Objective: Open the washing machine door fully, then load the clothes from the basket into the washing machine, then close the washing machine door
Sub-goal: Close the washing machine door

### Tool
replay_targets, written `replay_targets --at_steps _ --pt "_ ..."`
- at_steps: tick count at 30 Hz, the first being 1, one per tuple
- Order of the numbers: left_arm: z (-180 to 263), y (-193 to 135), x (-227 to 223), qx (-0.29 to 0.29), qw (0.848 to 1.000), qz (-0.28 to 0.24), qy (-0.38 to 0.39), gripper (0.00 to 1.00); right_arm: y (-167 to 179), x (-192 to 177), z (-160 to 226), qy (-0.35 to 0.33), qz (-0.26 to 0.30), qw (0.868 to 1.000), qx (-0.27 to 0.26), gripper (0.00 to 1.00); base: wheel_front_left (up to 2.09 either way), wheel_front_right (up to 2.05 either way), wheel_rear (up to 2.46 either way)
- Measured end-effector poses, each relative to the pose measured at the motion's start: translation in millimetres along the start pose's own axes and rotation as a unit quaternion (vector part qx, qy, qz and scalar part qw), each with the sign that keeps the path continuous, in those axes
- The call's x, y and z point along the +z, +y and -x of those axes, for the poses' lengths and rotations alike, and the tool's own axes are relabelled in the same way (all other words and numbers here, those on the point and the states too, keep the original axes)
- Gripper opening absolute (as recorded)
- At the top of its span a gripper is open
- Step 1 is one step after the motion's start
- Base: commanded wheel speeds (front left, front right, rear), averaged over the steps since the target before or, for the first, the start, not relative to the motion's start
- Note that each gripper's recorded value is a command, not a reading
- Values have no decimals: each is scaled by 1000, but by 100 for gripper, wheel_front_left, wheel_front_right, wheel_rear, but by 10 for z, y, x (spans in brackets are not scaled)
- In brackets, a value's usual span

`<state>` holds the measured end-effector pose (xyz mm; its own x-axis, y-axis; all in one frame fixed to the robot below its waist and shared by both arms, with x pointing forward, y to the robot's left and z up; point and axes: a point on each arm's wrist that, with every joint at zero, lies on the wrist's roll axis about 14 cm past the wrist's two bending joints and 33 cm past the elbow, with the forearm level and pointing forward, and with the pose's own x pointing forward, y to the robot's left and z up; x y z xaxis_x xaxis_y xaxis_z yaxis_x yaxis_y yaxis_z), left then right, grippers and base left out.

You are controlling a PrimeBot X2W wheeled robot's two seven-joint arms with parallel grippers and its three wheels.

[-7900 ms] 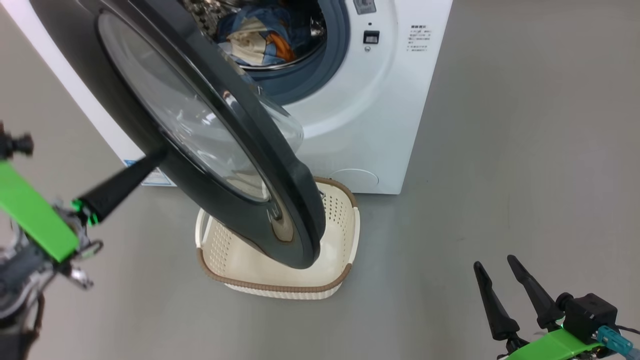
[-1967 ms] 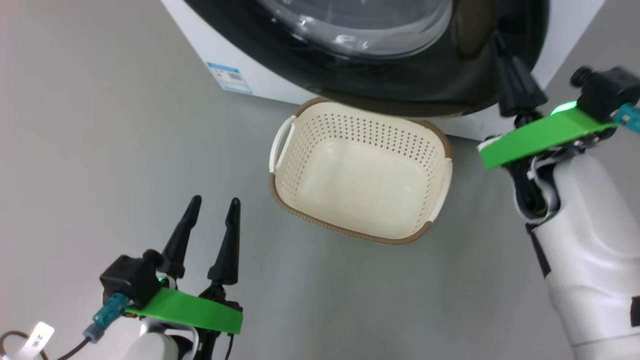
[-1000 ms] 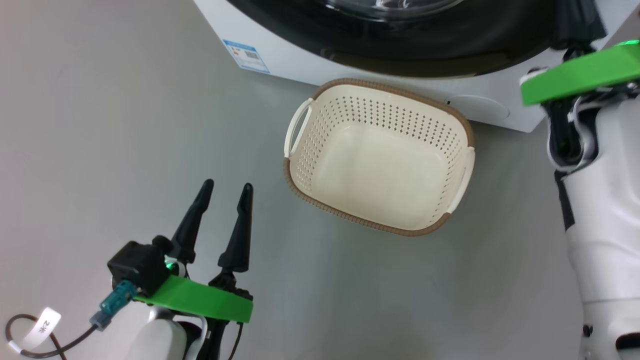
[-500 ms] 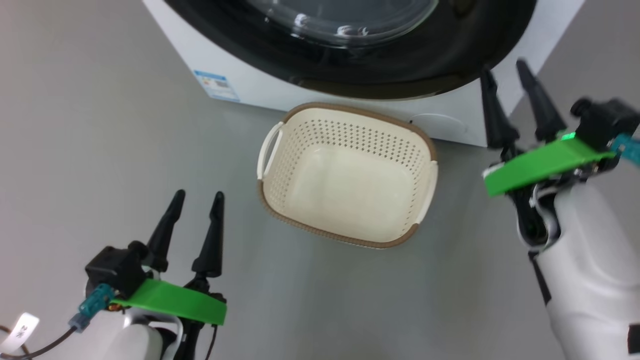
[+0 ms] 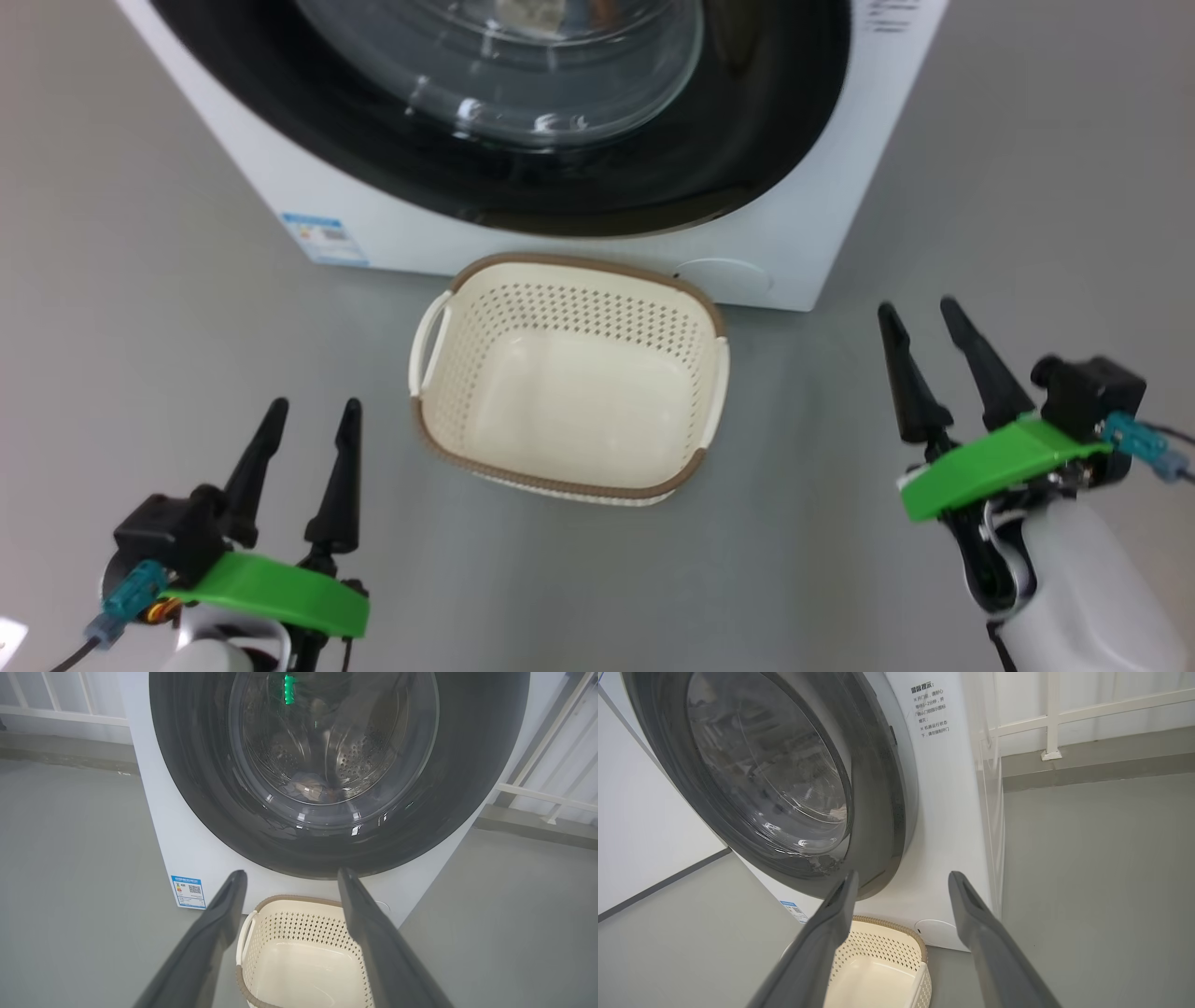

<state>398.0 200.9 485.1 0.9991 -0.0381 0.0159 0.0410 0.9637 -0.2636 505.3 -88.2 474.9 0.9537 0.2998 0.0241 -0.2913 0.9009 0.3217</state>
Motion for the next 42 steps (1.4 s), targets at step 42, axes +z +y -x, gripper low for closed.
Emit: replay_targets --at_steps 42 --pt "151 -211 -142 -50 998 -29 29 100 -777 139 1533 -2 16 988 -152 100 0 0 0"
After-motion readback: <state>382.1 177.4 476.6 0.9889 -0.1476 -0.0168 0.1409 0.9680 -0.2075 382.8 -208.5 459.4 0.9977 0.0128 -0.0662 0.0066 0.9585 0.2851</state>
